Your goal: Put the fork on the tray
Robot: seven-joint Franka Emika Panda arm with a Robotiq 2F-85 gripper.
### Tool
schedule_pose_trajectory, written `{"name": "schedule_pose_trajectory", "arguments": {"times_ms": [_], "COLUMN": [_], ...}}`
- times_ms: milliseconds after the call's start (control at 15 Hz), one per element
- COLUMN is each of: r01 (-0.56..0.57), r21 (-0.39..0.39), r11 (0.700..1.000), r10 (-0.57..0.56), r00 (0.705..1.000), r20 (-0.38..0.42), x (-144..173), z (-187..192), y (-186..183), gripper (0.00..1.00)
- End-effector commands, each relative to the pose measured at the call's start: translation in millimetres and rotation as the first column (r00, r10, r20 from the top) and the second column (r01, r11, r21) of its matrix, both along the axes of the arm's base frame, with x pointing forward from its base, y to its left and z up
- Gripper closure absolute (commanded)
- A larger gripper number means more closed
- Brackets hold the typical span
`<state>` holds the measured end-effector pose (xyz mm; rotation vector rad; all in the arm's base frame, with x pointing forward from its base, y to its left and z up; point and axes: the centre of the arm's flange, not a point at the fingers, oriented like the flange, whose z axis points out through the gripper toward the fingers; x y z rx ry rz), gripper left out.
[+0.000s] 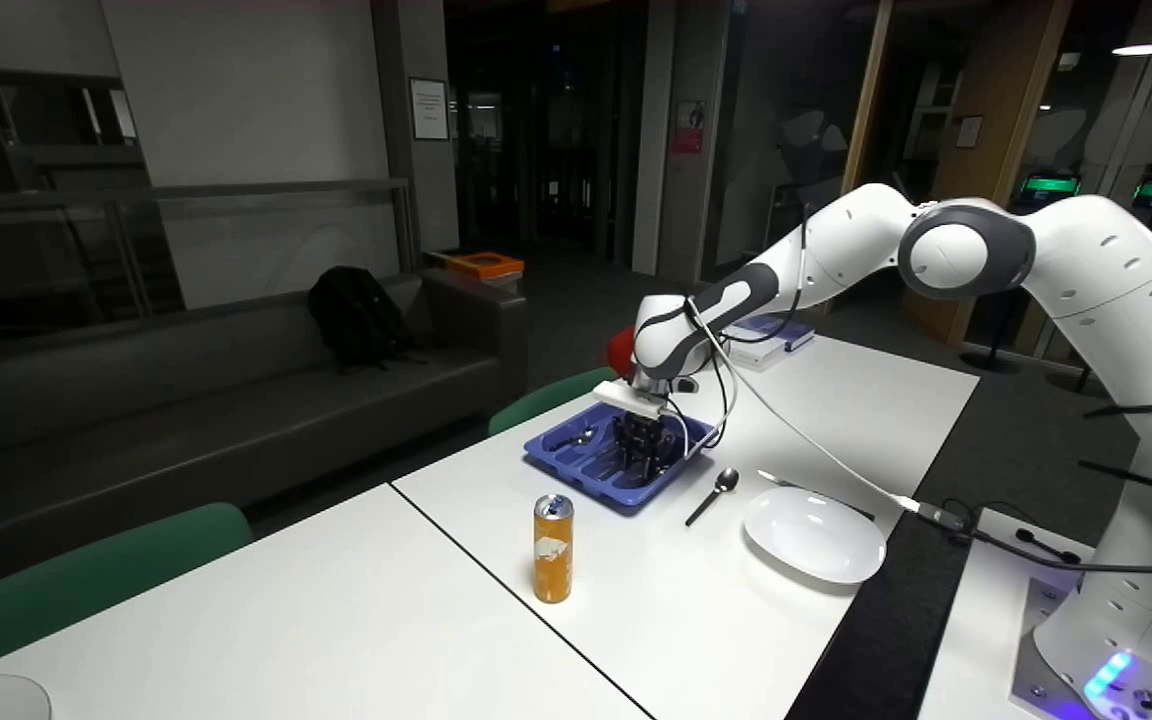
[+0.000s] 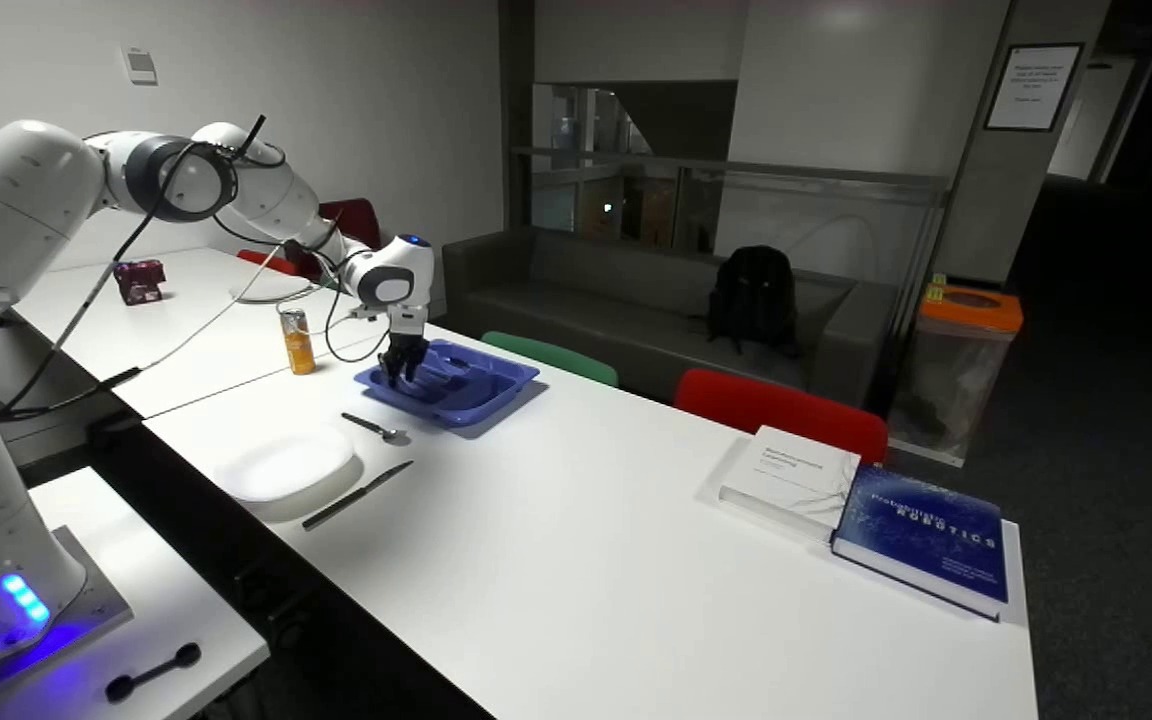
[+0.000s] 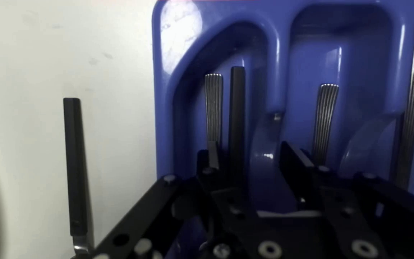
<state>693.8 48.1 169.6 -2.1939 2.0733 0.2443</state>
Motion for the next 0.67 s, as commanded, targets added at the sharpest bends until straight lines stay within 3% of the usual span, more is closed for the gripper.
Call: {"name": "schedule_pose_trajectory", "arguments": {"times_ms": [0,133,200,600], "r01": [-0.009,-0.012,-0.016,-0.061], "r21": [0.014,0.006,0.000,-0.049], "r11": [1.000,1.000,1.000,0.997], "r10": [0.009,0.012,0.016,0.066], "r00": [1.000,0.999,0.999,0.992], "r20": [0.015,0.031,0.045,0.106], "x": [2.8,0.3,-1.9,-39.8], "z": [17.8,27.6,35.4,122.0], "y": [1.6,6.3,10.5,56.8], "gripper": [0.17,0.02,0.00,0.00]}}
